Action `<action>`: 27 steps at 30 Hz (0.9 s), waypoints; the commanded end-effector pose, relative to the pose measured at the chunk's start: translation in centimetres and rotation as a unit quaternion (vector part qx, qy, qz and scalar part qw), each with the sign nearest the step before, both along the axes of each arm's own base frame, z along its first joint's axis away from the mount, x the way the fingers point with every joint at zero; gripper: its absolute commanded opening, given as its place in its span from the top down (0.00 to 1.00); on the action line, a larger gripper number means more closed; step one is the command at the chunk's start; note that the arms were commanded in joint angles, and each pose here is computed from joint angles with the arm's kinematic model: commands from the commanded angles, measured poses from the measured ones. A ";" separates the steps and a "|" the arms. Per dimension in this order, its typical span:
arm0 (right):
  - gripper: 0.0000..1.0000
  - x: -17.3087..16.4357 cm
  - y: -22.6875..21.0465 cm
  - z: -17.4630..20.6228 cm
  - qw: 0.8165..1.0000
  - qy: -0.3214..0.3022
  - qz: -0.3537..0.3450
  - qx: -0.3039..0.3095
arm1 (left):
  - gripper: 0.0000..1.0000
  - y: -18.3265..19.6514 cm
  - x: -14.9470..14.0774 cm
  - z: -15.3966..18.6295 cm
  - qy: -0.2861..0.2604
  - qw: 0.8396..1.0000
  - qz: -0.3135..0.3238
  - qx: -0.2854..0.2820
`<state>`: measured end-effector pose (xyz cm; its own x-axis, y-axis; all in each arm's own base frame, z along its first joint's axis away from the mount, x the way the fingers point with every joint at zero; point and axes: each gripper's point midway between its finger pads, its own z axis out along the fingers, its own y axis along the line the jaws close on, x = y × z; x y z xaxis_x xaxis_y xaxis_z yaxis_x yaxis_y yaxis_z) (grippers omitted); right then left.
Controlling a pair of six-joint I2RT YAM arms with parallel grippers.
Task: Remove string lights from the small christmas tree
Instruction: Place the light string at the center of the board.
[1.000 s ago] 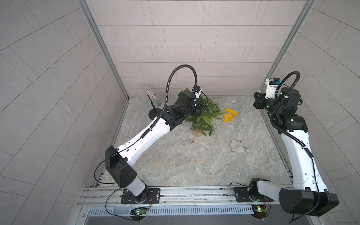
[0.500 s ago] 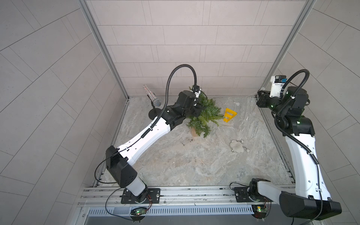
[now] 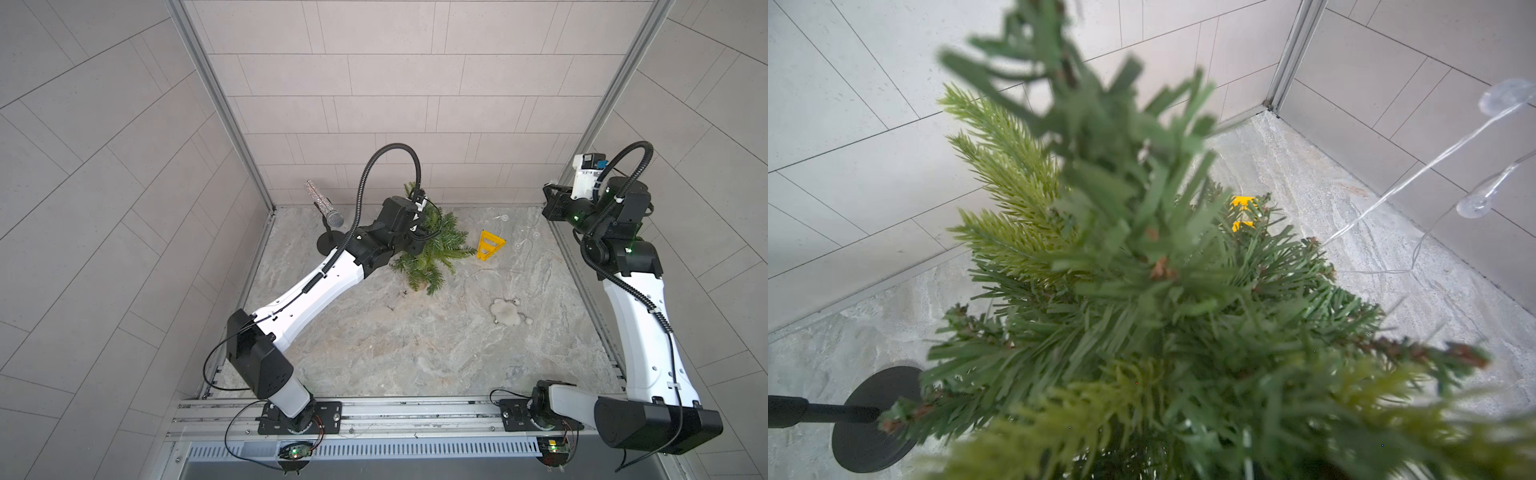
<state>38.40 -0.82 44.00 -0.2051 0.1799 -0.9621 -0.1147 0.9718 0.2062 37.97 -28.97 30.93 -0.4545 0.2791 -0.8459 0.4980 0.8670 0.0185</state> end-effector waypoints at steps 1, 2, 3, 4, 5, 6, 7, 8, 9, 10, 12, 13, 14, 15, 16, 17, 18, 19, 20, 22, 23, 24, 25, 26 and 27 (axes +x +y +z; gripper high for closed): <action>1.00 -0.1 1.1 1.6 0.999 -0.031 0.028 0.018 | 0.40 0.6 0.2 -1.7 0.013 1.000 0.005 0.027; 1.00 -0.1 1.1 1.4 0.999 -0.029 0.030 0.021 | 0.40 0.7 0.2 -1.6 0.012 1.000 0.006 0.027; 1.00 -0.1 1.2 1.2 0.999 -0.027 0.030 0.023 | 0.40 0.7 0.1 -1.6 0.012 1.000 0.006 0.026; 1.00 -0.2 1.2 0.9 0.999 -0.025 0.030 0.026 | 0.40 0.7 0.1 -1.5 0.011 1.000 0.006 0.025; 1.00 -0.2 1.2 0.6 0.999 -0.022 0.029 0.026 | 0.40 0.7 0.0 -1.5 0.011 1.000 0.004 0.025; 1.00 -0.2 1.1 0.2 0.999 -0.018 0.027 0.026 | 0.40 0.7 0.0 -1.4 0.011 1.000 0.003 0.024; 1.00 -0.3 0.9 -0.2 0.999 -0.012 0.020 0.024 | 0.40 0.7 0.0 -1.3 0.010 1.000 0.003 0.024; 1.00 -0.4 0.5 -0.7 1.000 -0.004 0.011 0.019 | 0.40 0.8 0.0 -1.2 0.009 1.000 0.004 0.025; 1.00 -0.5 0.2 -1.1 1.000 0.002 0.002 0.014 | 0.40 0.8 -0.1 -1.0 0.008 1.000 0.003 0.024; 1.00 -0.6 -0.1 -1.6 1.000 0.011 -0.009 0.007 | 0.40 0.8 -0.1 -0.9 0.007 1.000 0.003 0.024; 1.00 -0.8 -0.8 -2.7 0.999 0.028 -0.027 -0.006 | 0.40 0.8 -0.1 -0.9 0.007 1.000 0.003 0.023; 1.00 -1.0 -1.1 -3.4 0.999 0.037 -0.035 -0.010 | 0.40 0.8 -0.1 -0.8 0.007 1.000 0.002 0.022; 1.00 -1.1 -1.3 -4.2 0.998 0.047 -0.042 -0.010 | 0.40 0.8 -0.1 -0.8 0.007 1.000 0.003 0.022; 1.00 -1.2 -1.5 -5.0 0.997 0.057 -0.048 -0.007 | 0.40 0.8 -0.1 -0.8 0.007 1.000 0.002 0.022; 1.00 -1.3 -1.5 -5.9 0.996 0.066 -0.052 -0.001 | 0.40 0.7 0.0 -0.9 0.008 1.000 0.003 0.022; 1.00 -1.4 -1.5 -6.8 0.996 0.073 -0.052 0.007 | 0.40 0.7 0.0 -0.9 0.009 1.000 0.003 0.022; 1.00 -1.4 -1.4 -7.7 0.995 0.079 -0.051 0.017 | 0.40 0.7 0.0 -0.9 0.008 1.000 0.004 0.021; 0.98 -1.4 -1.2 -8.7 0.995 0.083 -0.049 0.031 | 0.40 0.6 0.0 -0.9 0.009 1.000 0.002 0.020; 0.98 -1.3 -0.9 -9.8 0.994 0.088 -0.047 0.046 | 0.40 0.5 0.1 -0.9 0.009 1.000 0.001 0.020; 0.94 -0.9 -0.3 -11.8 0.993 0.093 -0.036 0.065 | 0.40 0.3 0.0 -0.8 0.010 1.000 -0.003 0.017; 0.91 -0.7 0.0 -12.7 0.993 0.095 -0.032 0.067 | 0.40 0.3 0.0 -0.8 0.010 1.000 -0.004 0.016; 0.87 -0.5 0.2 -13.4 0.993 0.096 -0.031 0.067 | 0.40 0.2 0.1 -0.8 0.010 1.000 -0.004 0.015; 0.84 -0.3 0.2 -14.0 0.992 0.097 -0.033 0.067 | 0.40 0.2 0.0 -0.9 0.011 1.000 -0.006 0.015; 0.80 -0.1 0.1 -14.7 0.992 0.103 -0.034 0.066 | 0.40 0.1 0.0 -0.8 0.011 1.000 -0.007 0.015; 0.76 0.0 0.0 -15.0 0.992 0.106 -0.035 0.065 | 0.40 0.1 0.0 -0.8 0.012 1.000 -0.008 0.015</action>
<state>37.37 -0.81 27.24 -0.4604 0.3092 -0.8321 0.0343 0.9429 0.3314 37.75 -28.89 30.43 -0.4620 0.2988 -0.8350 0.5064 0.8619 0.0283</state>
